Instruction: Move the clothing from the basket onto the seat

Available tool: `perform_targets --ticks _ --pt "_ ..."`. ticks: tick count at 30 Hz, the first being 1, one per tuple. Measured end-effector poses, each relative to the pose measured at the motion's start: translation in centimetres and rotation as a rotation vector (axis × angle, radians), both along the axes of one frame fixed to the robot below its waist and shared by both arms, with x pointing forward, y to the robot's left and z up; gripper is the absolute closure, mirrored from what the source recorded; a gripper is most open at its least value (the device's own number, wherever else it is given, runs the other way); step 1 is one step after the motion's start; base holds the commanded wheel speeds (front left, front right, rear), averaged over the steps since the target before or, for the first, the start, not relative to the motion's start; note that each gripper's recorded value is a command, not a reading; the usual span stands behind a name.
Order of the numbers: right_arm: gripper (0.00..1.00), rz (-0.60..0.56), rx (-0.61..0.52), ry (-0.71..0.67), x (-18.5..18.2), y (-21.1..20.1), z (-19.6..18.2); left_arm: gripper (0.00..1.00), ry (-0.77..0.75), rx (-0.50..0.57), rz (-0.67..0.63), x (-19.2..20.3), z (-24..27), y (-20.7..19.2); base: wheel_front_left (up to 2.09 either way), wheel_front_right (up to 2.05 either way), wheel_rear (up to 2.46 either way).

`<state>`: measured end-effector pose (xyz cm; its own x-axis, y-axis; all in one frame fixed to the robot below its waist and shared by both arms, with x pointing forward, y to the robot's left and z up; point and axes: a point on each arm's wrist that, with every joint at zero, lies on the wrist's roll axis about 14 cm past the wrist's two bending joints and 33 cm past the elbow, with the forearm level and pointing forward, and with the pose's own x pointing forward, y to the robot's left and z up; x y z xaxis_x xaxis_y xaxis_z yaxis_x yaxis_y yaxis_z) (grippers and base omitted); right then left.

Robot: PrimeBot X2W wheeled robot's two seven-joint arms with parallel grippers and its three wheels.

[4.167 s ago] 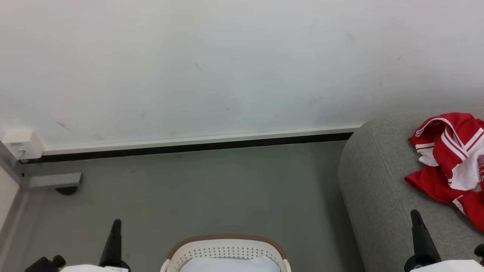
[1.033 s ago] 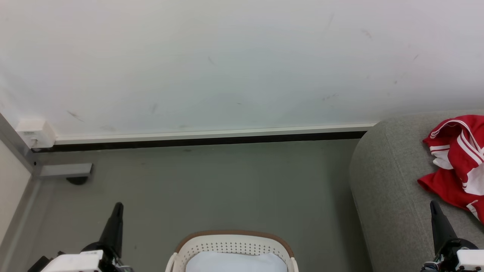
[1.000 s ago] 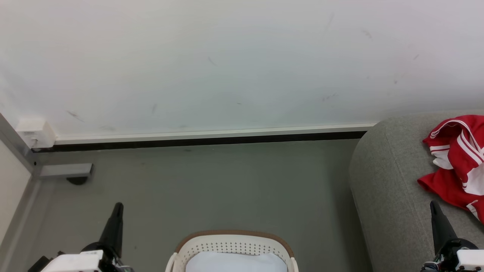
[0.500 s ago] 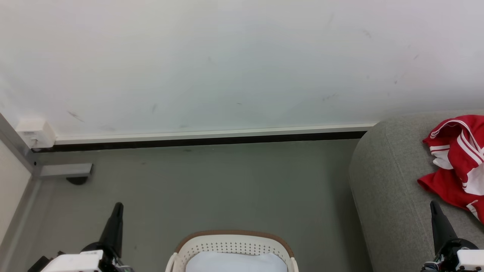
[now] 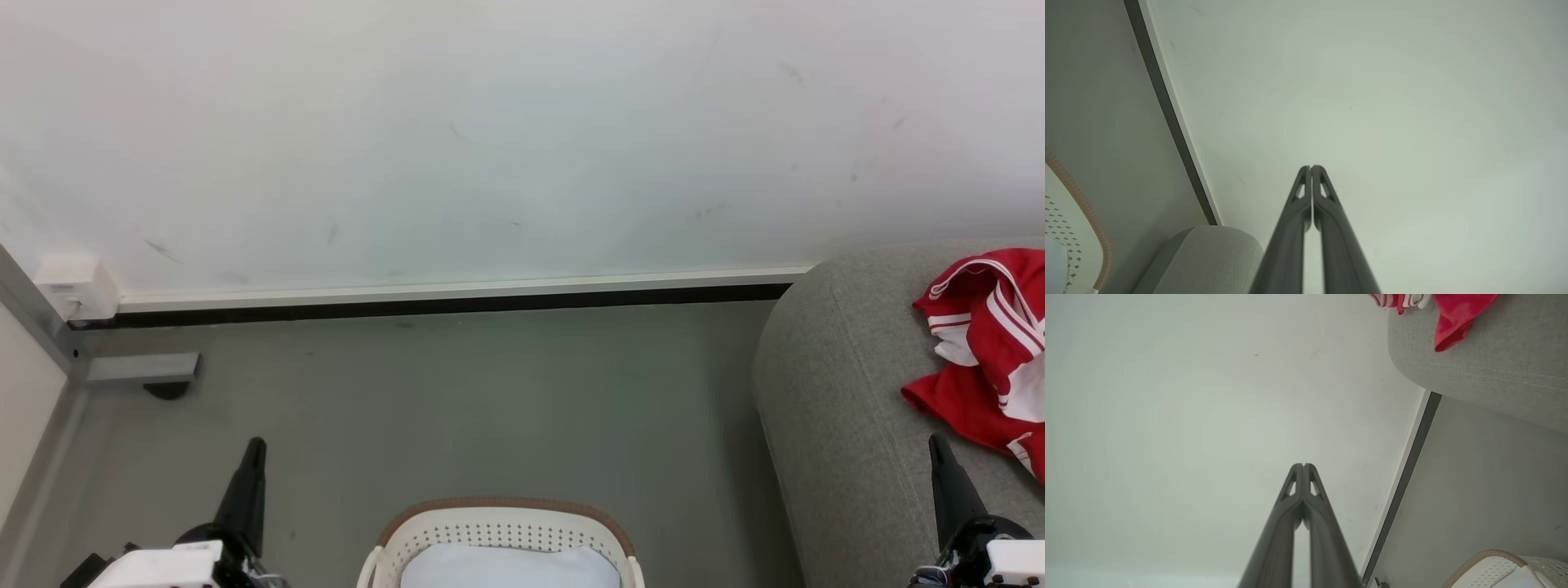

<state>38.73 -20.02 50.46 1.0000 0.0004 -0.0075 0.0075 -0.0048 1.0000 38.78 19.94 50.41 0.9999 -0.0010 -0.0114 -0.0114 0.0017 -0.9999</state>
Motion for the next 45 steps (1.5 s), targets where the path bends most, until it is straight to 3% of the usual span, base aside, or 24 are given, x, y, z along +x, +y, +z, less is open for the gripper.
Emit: perform_targets --ticks 45 --pt "1.00 0.000 -0.001 0.000 -0.01 -0.02 -0.01 1.00 0.000 0.000 0.000 0.00 0.01 0.00 0.00 0.00 0.00"
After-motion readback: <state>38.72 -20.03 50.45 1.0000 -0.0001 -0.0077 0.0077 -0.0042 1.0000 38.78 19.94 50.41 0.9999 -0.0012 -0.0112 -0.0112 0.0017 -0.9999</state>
